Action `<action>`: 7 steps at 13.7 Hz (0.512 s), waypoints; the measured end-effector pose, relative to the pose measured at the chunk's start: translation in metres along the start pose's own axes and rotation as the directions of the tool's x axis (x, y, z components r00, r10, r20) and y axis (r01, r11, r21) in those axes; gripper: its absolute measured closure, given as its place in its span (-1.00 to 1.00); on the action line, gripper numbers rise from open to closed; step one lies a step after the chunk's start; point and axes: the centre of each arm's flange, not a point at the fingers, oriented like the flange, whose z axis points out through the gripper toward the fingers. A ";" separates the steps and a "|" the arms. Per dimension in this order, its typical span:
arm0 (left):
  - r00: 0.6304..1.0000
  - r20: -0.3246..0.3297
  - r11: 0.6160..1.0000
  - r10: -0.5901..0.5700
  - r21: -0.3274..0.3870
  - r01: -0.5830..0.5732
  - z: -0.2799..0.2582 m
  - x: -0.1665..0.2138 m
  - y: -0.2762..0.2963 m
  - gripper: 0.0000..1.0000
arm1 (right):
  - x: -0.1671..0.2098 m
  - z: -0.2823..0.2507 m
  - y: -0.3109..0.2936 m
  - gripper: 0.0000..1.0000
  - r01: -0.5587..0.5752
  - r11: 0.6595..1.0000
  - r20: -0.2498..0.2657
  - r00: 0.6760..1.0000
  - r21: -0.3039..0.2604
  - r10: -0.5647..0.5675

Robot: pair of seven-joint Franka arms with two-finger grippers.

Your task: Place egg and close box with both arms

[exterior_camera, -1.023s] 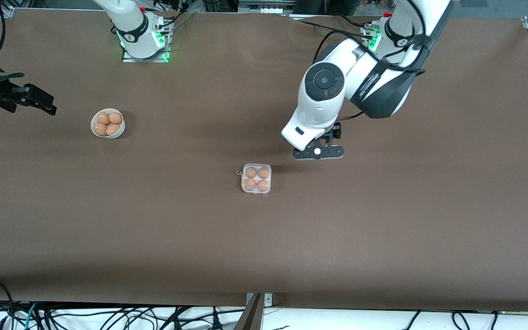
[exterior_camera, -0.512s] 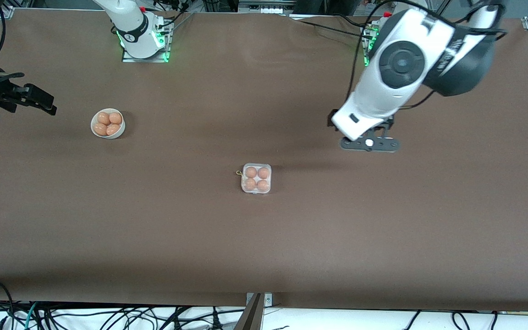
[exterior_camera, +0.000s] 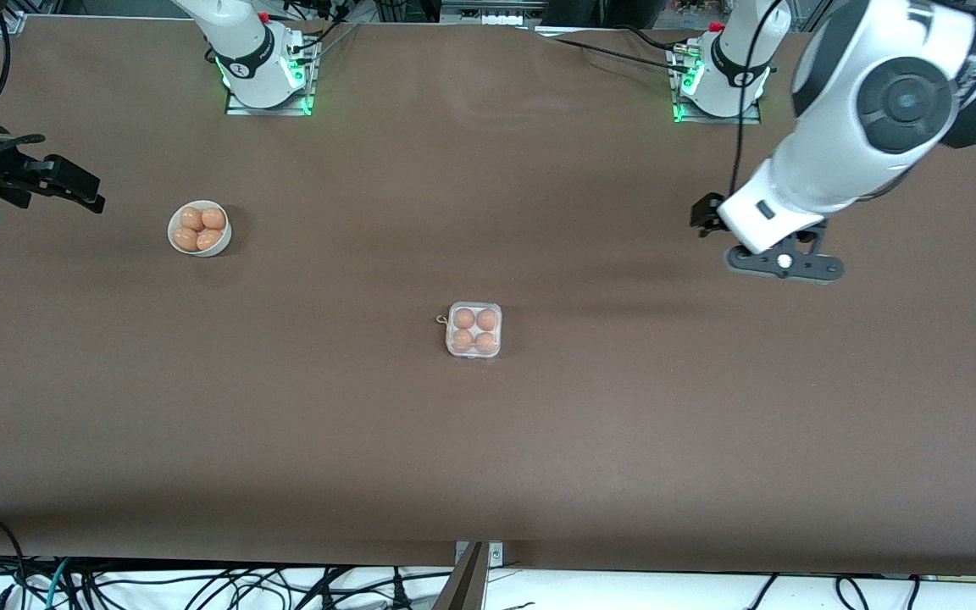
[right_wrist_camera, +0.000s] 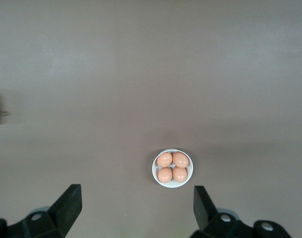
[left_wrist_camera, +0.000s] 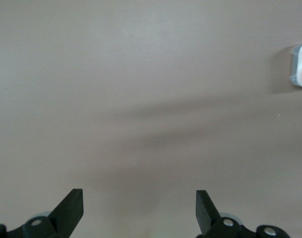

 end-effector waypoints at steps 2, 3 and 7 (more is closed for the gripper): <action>1.000 -0.003 1.000 0.025 -0.006 -0.025 -0.012 -0.010 -0.041 -1.00 | 0.000 0.000 0.000 -1.00 0.000 1.000 0.000 1.000 0.000 0.000; 0.999 -0.005 0.999 0.043 -0.012 -0.043 -0.016 -0.015 -0.061 -1.00 | 0.000 0.000 0.000 -1.00 0.000 1.000 0.000 1.000 0.000 0.000; 0.996 -0.014 0.994 0.089 -0.058 -0.089 -0.019 -0.031 -0.129 -1.00 | 0.000 0.000 0.000 -1.00 0.001 1.000 0.000 1.000 0.000 -0.001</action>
